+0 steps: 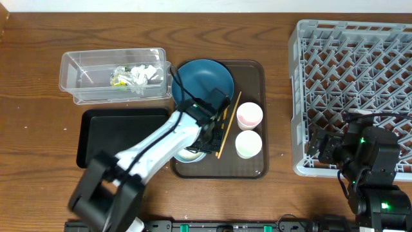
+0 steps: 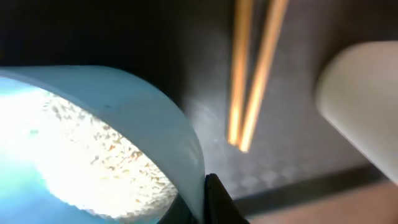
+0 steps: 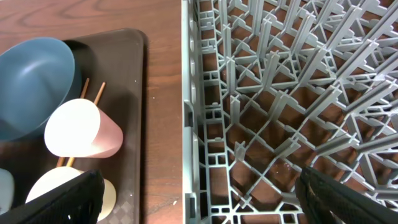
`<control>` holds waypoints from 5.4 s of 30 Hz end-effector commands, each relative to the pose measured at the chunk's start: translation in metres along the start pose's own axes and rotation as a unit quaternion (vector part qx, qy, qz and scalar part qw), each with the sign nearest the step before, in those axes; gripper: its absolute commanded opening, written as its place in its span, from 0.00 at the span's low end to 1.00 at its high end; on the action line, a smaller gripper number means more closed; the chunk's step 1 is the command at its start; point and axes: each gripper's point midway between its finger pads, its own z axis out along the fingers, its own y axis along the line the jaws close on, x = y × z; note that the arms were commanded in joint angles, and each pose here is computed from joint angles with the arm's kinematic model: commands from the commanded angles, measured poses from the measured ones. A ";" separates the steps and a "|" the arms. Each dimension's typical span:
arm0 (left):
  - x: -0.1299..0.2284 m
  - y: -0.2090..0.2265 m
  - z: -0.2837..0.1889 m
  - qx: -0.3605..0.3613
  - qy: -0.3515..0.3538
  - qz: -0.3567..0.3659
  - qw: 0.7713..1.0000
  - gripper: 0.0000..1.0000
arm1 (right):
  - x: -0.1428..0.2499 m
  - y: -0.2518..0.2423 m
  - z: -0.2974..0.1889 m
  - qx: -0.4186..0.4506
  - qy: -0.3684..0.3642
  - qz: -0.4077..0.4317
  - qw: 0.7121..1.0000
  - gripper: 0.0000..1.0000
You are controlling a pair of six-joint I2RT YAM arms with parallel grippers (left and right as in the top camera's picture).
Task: Sort waste into correct bins and load items into the dishwasher rack
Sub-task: 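Grasp the rim of the light-blue bowl with the left gripper, then tip the bowl over the black tray to pour out the rice, then return the emptied bowl to the brown tray with the left gripper, then grasp the white cup on the brown tray with the left gripper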
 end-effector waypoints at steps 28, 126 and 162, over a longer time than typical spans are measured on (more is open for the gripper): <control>-0.013 0.117 -0.136 0.445 -0.232 -0.098 0.859 0.06 | -0.004 0.005 -0.005 -0.008 -0.004 -0.001 1.000 0.96; -0.032 0.017 -0.025 0.080 -0.176 0.010 0.981 0.10 | -0.001 0.005 -0.005 -0.007 0.001 0.000 1.000 0.96; -0.011 -0.086 -0.006 0.166 -0.127 0.112 0.972 0.39 | 0.001 0.004 -0.005 -0.006 0.006 0.000 1.000 0.95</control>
